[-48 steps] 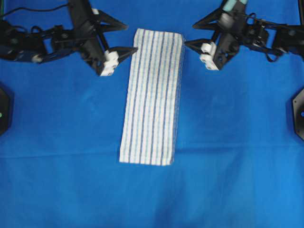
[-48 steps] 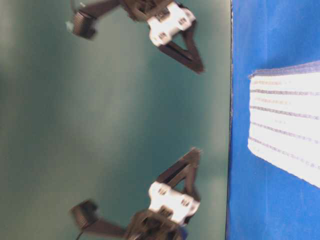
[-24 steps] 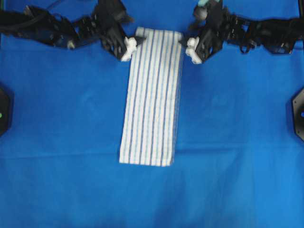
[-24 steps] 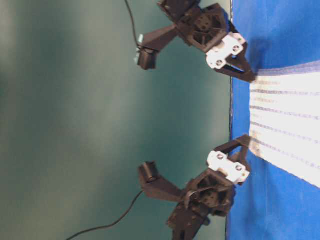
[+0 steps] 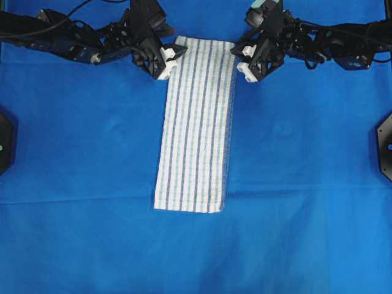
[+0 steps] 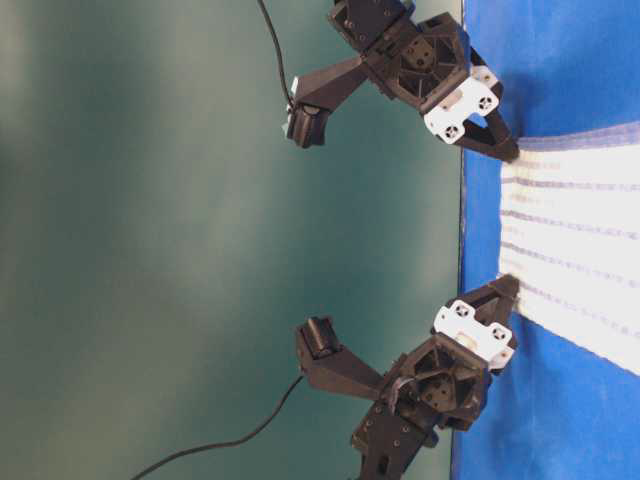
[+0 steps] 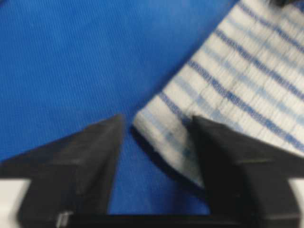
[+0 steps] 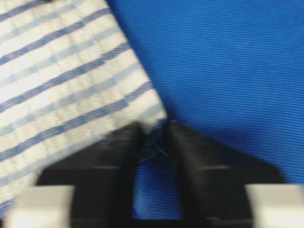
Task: Fold the blue towel.
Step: 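Move both grippers to the strip's far end and grasp its corners, then fold the far end toward the near end with both grippers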
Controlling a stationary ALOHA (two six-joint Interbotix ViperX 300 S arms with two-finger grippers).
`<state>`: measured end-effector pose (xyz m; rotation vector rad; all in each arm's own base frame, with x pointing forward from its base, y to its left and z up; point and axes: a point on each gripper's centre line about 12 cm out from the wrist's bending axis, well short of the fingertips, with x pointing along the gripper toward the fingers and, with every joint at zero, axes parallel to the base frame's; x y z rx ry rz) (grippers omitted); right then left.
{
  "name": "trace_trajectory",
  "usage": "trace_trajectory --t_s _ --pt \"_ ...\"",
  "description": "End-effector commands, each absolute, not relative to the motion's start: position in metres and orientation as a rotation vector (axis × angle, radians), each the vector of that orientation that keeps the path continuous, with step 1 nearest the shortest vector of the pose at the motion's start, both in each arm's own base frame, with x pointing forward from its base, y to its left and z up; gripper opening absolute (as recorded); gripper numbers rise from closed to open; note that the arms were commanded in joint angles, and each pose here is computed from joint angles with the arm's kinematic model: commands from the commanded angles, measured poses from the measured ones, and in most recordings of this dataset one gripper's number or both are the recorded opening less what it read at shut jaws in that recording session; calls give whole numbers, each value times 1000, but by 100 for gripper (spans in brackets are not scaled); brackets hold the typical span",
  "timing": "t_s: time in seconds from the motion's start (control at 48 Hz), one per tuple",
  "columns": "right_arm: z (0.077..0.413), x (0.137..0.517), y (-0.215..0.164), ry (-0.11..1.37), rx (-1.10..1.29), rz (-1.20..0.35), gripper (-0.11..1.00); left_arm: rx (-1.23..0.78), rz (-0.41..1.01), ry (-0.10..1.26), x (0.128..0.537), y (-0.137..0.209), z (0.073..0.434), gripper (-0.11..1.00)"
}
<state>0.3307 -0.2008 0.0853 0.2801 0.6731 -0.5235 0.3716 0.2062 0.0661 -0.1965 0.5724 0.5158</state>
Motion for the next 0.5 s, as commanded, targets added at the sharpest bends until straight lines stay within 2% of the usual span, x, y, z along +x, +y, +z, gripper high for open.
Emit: trace_trajectory --t_s 0.0,0.042,0.063,0.125,0.188,0.48 --pt "95 337 -200 642 260 -510 17 -185 500 548 381 203 73 39" --pt "94 338 -199 647 255 -503 7 -185 496 556 380 201 70 30" --pt "94 338 -198 647 255 -503 5 -187 498 557 380 202 70 25" --pt "94 338 -197 647 253 -499 5 -187 497 560 379 200 69 13" --pt "93 338 -197 648 255 -500 5 -186 496 562 378 200 69 7" --pt "100 341 -207 624 248 -514 5 -175 518 530 375 210 84 5"
